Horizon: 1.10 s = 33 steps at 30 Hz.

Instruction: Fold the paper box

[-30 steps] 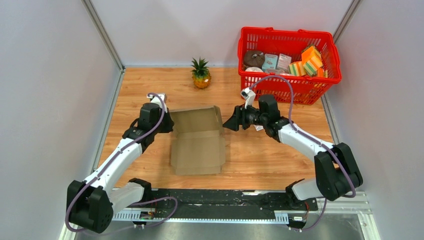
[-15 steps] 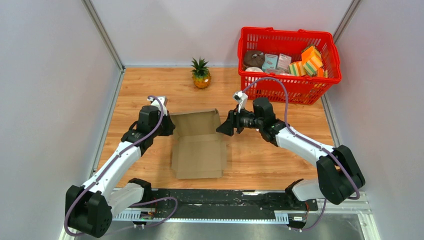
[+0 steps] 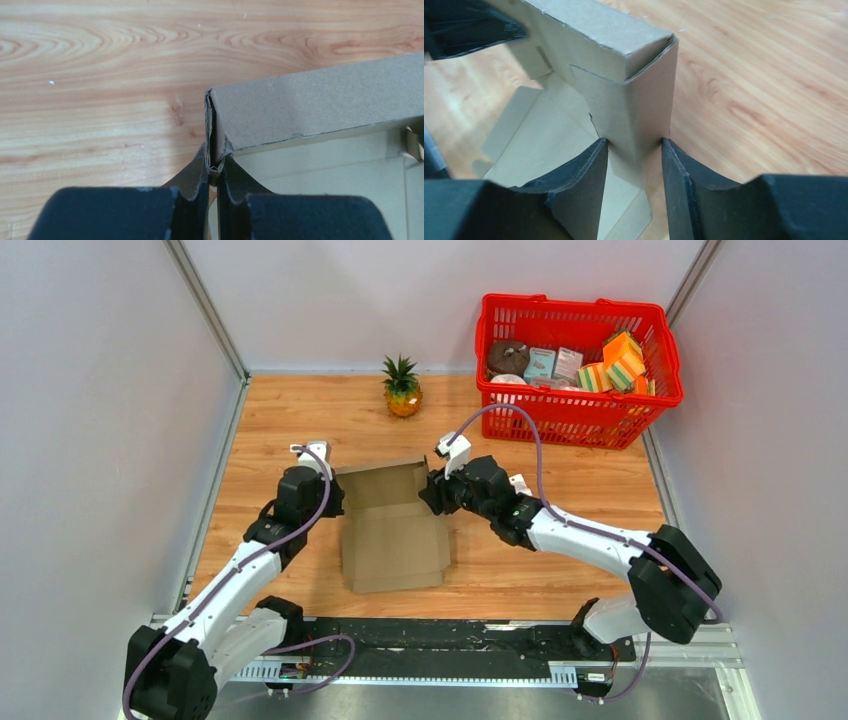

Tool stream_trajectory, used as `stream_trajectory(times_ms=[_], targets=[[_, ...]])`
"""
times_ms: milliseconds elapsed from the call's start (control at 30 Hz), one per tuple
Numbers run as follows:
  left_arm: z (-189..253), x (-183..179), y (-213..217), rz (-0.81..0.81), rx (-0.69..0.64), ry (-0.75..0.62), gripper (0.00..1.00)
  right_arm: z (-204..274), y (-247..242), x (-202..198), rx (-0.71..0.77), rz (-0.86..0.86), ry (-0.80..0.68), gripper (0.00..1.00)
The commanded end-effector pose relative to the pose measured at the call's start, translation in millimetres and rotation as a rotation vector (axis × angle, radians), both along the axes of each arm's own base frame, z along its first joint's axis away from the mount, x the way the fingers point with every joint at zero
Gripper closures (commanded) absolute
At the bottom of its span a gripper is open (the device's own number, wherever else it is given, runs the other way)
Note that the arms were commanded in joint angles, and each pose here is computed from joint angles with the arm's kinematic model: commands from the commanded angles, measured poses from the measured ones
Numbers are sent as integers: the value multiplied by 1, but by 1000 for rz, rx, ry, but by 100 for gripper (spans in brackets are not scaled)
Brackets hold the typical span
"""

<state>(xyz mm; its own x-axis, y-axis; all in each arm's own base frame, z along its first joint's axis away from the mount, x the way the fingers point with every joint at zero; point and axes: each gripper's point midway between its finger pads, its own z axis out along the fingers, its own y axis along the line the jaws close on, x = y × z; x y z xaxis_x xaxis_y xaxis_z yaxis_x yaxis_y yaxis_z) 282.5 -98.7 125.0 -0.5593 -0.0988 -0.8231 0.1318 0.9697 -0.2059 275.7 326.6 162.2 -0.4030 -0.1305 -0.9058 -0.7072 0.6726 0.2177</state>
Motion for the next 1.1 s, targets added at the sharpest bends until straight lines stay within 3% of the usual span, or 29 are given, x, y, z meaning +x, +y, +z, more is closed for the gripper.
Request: stream_trajectory(times_ms=[0, 200, 333, 700, 1067], targets=[[24, 22, -1, 16, 46, -175, 100, 11, -11, 48, -6, -208, -161, 56], [26, 33, -3, 41, 138, -297, 100, -4, -8, 61, 0, -238, -212, 58], [29, 39, -7, 50, 117, -379, 100, -14, -7, 66, 16, -251, -250, 59], [-12, 35, -8, 65, 110, -280, 100, -19, -5, 80, 8, -247, -391, 60], [-27, 30, -9, 69, 86, -256, 100, -33, 13, 89, 24, -130, -346, 64]])
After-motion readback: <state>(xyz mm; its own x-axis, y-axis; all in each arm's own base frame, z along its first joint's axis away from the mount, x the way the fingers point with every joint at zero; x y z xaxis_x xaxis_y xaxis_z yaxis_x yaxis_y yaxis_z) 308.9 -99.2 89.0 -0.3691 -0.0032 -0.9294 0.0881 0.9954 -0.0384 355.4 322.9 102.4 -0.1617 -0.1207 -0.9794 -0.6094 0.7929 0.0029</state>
